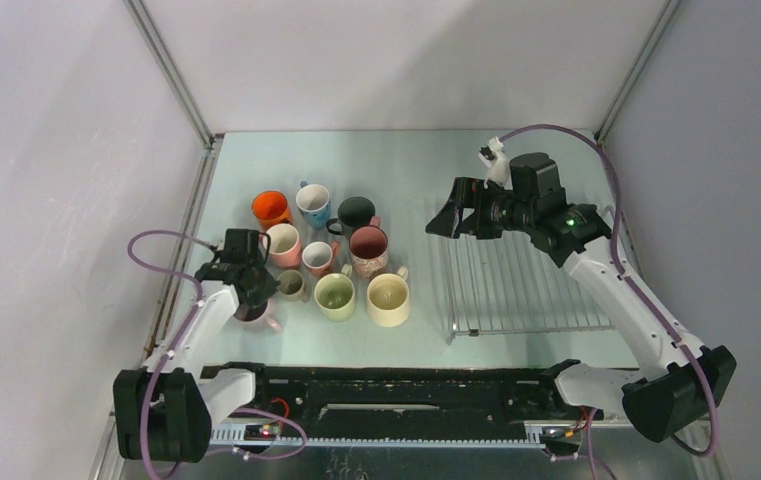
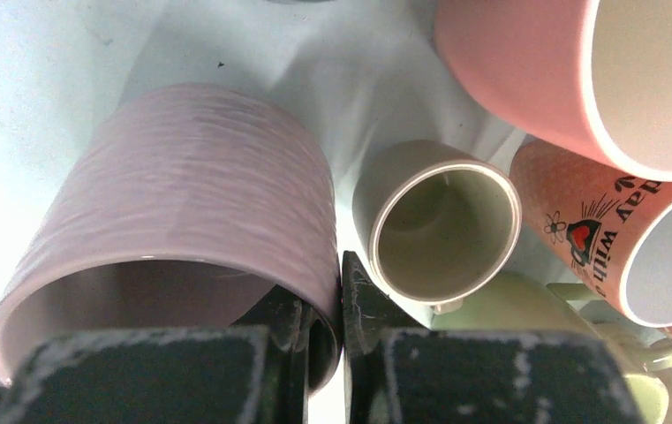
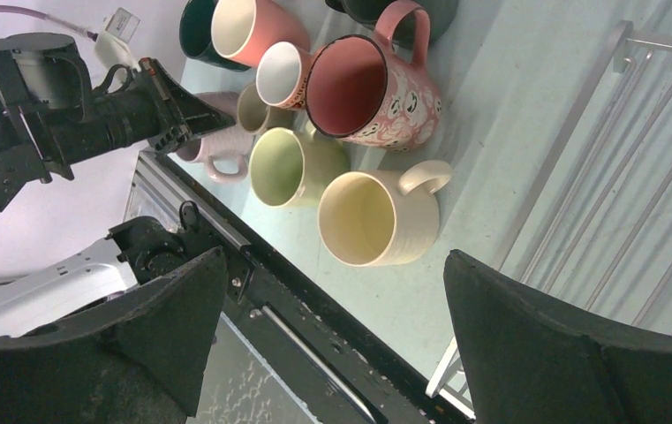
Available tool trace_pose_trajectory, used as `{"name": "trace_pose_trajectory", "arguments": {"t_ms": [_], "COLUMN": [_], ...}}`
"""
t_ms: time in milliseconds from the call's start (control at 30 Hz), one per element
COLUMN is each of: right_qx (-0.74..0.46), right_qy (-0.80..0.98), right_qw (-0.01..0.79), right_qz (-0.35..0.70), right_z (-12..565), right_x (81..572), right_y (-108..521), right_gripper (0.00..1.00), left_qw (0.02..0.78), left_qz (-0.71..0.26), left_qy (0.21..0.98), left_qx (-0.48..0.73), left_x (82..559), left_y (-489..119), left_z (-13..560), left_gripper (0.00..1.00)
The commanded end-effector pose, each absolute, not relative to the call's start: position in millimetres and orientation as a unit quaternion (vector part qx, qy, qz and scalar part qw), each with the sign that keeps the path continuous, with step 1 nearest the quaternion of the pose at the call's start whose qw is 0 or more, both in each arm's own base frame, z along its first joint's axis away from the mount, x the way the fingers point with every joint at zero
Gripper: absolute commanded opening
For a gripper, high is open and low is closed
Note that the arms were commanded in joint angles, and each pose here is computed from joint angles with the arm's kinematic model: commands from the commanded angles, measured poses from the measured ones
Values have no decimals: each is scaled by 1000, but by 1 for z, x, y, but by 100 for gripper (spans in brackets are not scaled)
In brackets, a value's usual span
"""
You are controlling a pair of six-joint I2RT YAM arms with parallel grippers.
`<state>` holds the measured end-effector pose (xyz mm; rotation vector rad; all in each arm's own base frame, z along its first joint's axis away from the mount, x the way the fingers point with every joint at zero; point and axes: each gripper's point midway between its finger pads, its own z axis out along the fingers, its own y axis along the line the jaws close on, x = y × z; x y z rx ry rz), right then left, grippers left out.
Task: Unload the cups from the dish rack
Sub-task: Place the cup at the center of the board.
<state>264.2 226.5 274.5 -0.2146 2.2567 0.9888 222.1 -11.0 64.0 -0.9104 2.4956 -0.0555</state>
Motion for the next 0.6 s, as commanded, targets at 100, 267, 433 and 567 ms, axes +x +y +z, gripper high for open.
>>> {"name": "trace_pose_trajectory", "arguments": {"t_ms": [100, 267, 433, 567], "right_qx": [-94, -93, -91, -89], "right_qy": [860, 860, 859, 860], "right_qw": [327, 327, 327, 327], "right_qz": [380, 381, 383, 383], "right_z": [274, 274, 275, 276], "right_x": [263, 264, 263, 262], "right_y": [230, 230, 231, 232], "right_gripper": [99, 99, 99, 99], "left_qw": [264, 266, 275, 291], "left_qz": [-32, -30, -32, -32], "left_qy": [905, 903, 902, 899], "left_qx": [-333, -335, -333, -326], "left_x": [240, 242, 245, 246], "left_y": [-8, -6, -6, -4], "left_z": [62, 60, 66, 81], "left_gripper": [21, 35, 44, 56]}}
